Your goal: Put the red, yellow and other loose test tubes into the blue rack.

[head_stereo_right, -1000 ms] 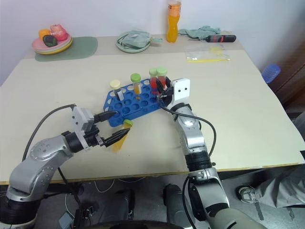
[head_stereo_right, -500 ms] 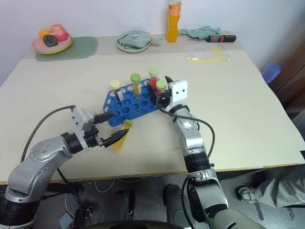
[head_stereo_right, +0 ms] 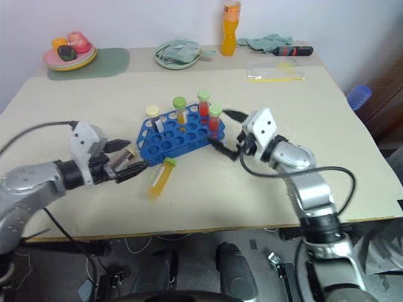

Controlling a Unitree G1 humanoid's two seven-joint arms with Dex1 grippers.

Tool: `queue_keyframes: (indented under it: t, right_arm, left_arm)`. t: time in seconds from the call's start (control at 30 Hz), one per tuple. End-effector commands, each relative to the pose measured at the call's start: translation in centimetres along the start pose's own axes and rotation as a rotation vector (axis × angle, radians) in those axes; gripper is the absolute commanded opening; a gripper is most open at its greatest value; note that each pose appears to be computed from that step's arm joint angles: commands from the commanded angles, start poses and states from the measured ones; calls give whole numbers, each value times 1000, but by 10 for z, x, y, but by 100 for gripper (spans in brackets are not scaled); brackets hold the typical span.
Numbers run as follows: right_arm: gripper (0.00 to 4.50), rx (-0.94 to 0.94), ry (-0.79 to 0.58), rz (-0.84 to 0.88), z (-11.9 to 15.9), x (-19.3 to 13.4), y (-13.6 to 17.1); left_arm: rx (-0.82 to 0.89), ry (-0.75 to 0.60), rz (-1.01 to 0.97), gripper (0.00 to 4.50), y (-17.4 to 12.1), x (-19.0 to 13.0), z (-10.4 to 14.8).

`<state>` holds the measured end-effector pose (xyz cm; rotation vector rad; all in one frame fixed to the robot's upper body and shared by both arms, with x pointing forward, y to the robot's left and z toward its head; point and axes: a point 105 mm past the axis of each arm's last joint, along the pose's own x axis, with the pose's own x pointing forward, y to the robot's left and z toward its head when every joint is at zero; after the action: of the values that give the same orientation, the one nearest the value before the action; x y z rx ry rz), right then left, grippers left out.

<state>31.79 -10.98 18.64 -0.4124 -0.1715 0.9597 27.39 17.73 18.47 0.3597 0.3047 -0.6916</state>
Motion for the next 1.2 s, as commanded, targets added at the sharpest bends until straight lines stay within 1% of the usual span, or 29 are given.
queue_keyframes:
  t: [0.03, 0.1, 0.13, 0.23, 0.37, 0.57, 0.63, 0.77, 0.9, 0.97, 1.2]
  right_arm:
    - [427, -44, -39, 89, 19, -1, 10]
    - [427, -51, -25, 134, 18, -3, 16]
    - [427, -55, -16, 154, 17, -4, 18]
    - [427, -62, -1, 182, 14, -6, 22]
    - [427, -56, 1, 192, 13, -5, 24]
    - [427, -39, 7, 213, 10, -6, 32]
    - [427, -36, 9, 217, 9, -6, 34]
    - [427, -27, 13, 224, 8, -7, 38]
    - [427, -22, 20, 248, 8, -8, 42]
    - [427, -21, 24, 257, 8, -9, 44]
    - [427, -22, 24, 262, 9, -8, 44]
  left_arm:
    - [-33, 180, -22, 450, 1, -2, -7]
    - [-55, 306, -54, 450, 1, -5, -12]
    - [-66, 341, -87, 450, -2, -5, -10]
    - [-46, 385, -144, 450, -14, -2, 1]
    - [-35, 411, -171, 450, -22, 11, 5]
    - [-36, 457, -183, 450, -38, 34, -4]
    - [-25, 478, -136, 450, -39, 41, -11]
    - [-56, 471, -109, 450, -45, 52, -13]
    - [-120, 449, -31, 450, -47, 66, -14]
    - [-150, 451, -30, 450, -52, 72, -15]
    - [-202, 489, -36, 450, -63, 77, -22]
